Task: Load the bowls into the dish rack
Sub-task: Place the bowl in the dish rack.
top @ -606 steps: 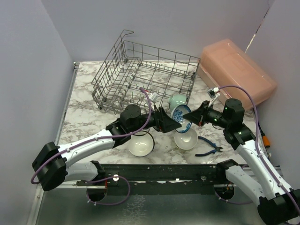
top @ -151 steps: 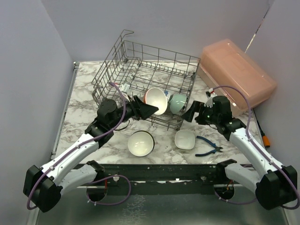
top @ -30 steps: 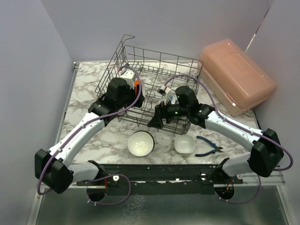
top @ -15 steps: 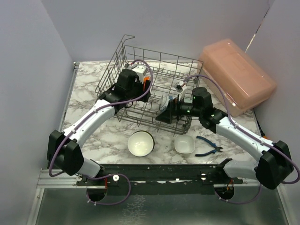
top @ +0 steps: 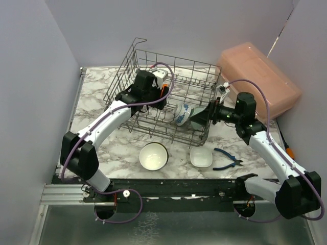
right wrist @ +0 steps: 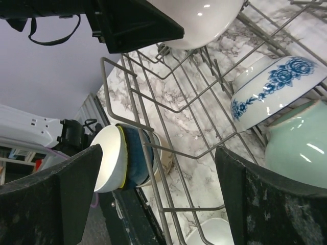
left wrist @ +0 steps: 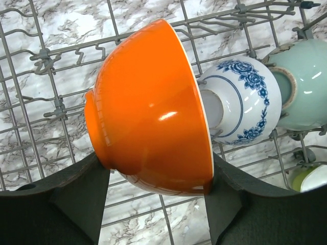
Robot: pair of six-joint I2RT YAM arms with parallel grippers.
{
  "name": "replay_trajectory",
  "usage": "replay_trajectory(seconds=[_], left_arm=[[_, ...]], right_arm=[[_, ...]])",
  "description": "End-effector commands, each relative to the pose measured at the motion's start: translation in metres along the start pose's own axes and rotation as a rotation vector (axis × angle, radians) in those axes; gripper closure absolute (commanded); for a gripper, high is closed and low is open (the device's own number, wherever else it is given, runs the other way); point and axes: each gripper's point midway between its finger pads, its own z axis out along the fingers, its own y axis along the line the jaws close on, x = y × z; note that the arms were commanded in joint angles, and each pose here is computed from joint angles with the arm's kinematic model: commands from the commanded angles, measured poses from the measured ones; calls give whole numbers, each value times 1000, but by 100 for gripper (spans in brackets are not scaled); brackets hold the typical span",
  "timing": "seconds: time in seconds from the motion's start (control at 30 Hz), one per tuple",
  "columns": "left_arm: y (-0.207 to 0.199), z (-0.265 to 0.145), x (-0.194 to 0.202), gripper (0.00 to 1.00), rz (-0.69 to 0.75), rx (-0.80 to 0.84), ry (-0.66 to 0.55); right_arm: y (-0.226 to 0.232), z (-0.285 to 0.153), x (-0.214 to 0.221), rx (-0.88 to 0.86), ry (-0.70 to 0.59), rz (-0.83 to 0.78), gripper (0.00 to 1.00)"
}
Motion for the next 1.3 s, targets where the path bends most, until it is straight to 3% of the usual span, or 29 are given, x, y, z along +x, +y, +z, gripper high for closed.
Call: replay_trajectory(seconds=[0.0,0.27,0.73,1.27], left_arm=[[1,1,-6,100,61,-18,31],[20,14,4,100,98,-157,140],[7,38,54,100,113,-121,273],[7,38,68,100,137,-155,302]], right_arm=[[-2,-18,7,18,30,-6,4],[1,-32,-5,55,-58,-9,4],[3,-40,-2,94,-46,-19,4],[-6,-41,12,127,-18,7,4]])
